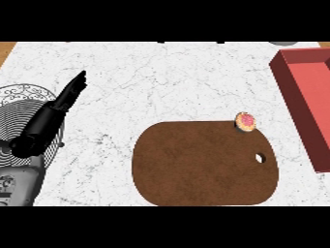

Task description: Pick the sweet potato from the cutting board and place it in the cardboard box

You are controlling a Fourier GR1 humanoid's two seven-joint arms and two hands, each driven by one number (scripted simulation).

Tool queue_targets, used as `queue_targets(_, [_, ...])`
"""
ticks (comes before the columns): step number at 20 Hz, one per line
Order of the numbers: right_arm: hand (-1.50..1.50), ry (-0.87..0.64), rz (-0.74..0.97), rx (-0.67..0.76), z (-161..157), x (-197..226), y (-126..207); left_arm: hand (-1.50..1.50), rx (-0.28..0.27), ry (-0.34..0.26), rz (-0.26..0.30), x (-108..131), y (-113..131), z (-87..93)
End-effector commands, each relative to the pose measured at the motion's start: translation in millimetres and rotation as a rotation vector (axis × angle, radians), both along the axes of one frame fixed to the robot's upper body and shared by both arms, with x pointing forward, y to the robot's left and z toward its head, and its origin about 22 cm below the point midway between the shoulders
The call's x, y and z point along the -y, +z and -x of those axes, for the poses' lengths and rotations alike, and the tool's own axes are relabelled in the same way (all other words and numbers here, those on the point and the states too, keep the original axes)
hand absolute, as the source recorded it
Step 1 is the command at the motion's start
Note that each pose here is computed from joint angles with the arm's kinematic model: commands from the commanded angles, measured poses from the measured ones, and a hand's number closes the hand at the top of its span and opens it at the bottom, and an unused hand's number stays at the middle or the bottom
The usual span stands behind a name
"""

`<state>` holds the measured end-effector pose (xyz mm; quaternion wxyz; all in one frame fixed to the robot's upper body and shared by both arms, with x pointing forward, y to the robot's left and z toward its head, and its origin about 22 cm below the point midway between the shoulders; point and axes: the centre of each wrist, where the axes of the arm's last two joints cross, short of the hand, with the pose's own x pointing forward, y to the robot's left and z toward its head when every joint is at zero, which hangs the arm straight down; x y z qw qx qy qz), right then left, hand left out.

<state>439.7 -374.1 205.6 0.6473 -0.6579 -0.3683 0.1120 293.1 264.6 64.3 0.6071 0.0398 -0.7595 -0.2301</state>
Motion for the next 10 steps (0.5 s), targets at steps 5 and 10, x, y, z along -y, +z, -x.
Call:
queue_targets(5, [1.5,0.041,-0.191,-0.222,31,60,-42,0.0,-0.006,0.004,-0.002,-12,-4,2.8])
queue_targets(10, [1.5,0.019,-0.288,-0.387,45,86,-44,0.0,0.016,-0.011,0.005,9,5,-0.3])
